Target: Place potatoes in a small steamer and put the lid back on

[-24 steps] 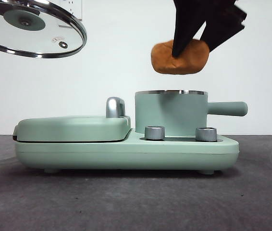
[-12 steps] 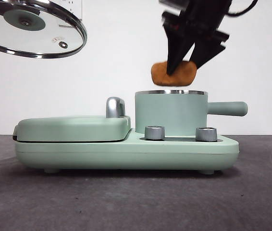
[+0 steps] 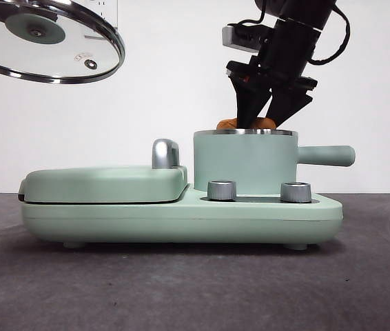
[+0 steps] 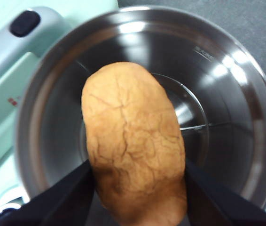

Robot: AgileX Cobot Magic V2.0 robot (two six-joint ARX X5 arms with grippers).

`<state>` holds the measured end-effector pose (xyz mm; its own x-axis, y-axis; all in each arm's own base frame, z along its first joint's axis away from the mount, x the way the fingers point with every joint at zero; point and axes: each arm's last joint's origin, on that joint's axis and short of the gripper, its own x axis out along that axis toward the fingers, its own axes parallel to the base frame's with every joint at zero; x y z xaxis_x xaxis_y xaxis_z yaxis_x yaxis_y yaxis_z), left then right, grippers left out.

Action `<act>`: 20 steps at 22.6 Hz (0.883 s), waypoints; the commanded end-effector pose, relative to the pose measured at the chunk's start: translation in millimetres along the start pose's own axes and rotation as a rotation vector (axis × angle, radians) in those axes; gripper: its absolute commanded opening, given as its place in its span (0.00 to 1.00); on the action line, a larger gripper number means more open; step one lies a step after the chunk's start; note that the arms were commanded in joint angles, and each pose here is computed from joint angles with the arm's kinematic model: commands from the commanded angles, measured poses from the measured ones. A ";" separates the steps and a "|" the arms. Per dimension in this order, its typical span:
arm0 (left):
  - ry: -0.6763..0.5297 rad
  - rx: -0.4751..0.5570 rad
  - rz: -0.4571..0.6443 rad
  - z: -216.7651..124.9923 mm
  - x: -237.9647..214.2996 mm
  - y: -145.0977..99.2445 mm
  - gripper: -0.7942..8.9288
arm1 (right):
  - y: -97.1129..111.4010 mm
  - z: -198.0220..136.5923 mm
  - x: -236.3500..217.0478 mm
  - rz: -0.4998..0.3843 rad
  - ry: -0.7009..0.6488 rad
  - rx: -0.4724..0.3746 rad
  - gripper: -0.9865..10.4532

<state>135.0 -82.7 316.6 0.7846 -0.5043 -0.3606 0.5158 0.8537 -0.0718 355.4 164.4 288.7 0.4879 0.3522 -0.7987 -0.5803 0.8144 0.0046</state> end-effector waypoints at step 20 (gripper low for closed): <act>-0.048 0.001 -0.004 7.1 -1.6 -1.0 0.09 | -3.8 11.9 0.5 -0.007 -0.052 0.038 0.37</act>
<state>135.2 -82.8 316.5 0.7846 -0.5039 -0.3614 0.5154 0.8539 -0.0717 365.1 165.4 282.8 0.4957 0.3538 -0.7932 -0.5648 0.8251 0.0151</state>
